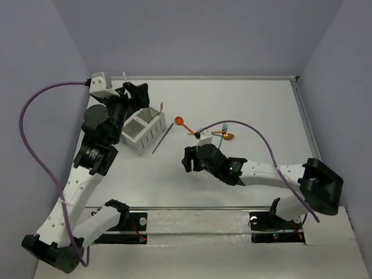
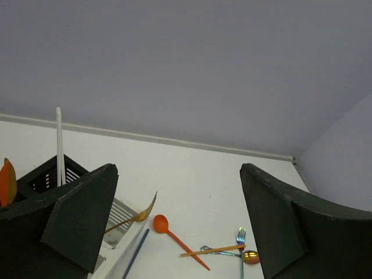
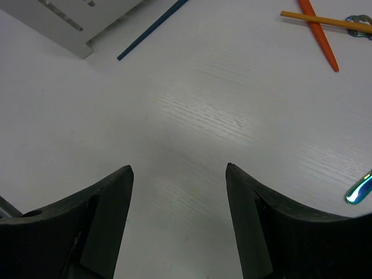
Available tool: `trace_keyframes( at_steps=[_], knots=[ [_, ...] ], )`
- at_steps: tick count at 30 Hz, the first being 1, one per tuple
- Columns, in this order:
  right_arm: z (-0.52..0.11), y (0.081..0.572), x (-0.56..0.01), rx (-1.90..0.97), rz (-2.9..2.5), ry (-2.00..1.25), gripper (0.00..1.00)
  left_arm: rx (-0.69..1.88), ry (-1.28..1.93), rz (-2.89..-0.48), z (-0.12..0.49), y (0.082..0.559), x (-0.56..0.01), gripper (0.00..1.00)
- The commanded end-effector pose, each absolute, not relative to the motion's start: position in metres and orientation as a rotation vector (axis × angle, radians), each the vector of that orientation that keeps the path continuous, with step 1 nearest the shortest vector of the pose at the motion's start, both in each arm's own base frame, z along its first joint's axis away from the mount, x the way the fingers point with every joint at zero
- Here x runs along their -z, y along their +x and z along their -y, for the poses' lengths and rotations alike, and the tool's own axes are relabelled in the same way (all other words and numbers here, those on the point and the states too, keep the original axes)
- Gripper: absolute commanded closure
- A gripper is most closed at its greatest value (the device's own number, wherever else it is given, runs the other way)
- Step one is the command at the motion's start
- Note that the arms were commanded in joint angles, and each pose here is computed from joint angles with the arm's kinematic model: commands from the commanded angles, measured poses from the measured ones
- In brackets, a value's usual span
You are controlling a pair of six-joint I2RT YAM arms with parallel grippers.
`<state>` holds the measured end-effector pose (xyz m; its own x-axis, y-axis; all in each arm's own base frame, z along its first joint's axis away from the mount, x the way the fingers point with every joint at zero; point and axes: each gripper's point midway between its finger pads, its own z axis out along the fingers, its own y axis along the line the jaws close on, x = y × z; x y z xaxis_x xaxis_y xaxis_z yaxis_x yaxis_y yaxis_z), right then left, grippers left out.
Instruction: Sort the eating utensils into containers
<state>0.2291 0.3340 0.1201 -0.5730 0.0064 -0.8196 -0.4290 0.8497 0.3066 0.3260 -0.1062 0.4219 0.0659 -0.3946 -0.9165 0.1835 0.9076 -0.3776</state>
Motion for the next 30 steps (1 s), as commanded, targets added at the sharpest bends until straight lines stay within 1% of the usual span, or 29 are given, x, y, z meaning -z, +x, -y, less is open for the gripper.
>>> trace_keyframes(
  at_steps=[1, 2, 3, 4, 5, 6, 7, 9, 15, 20, 30],
  knots=[
    [-0.368, 0.264, -0.149, -0.604, -2.002, -0.186, 0.29, 0.493, -0.139, -1.427, 0.102, 0.292, -0.409, 0.01],
    [-0.371, 0.269, -0.147, -0.589, -1.999, -0.172, 0.25, 0.496, -0.134, -1.424, 0.101, 0.288, -0.407, 0.01],
    [-0.376, 0.275, -0.132, -0.549, -2.014, -0.171, 0.22, 0.495, -0.132, -1.418, 0.099, 0.283, -0.405, 0.01],
    [-0.385, 0.285, -0.143, -0.543, -1.986, -0.143, 0.20, 0.492, -0.133, -1.413, 0.097, 0.280, -0.403, 0.01],
    [-0.391, 0.290, -0.141, -0.529, -1.986, -0.145, 0.20, 0.491, -0.133, -1.404, 0.094, 0.274, -0.400, 0.01],
    [-0.397, 0.295, -0.138, -0.516, -1.986, -0.146, 0.20, 0.490, -0.132, -1.390, 0.093, 0.271, -0.401, 0.01],
    [-0.404, 0.299, -0.120, -0.479, -2.010, -0.158, 0.20, 0.496, -0.127, -1.383, 0.093, 0.268, -0.401, 0.01],
    [-0.423, 0.310, -0.126, -0.503, -1.994, -0.133, 0.20, 0.518, -0.114, -1.364, 0.094, 0.263, -0.404, 0.01],
    [-0.441, 0.347, -0.100, -0.469, -2.021, -0.049, 0.19, 0.585, -0.060, -1.339, 0.105, 0.250, -0.411, 0.01],
    [-0.451, 0.358, -0.086, -0.454, -2.037, -0.049, 0.19, 0.604, -0.056, -1.306, 0.104, 0.241, -0.420, 0.01],
    [-0.462, 0.371, -0.059, -0.428, -2.059, -0.046, 0.19, 0.639, -0.031, -1.309, 0.111, 0.239, -0.419, 0.01]
  ],
)
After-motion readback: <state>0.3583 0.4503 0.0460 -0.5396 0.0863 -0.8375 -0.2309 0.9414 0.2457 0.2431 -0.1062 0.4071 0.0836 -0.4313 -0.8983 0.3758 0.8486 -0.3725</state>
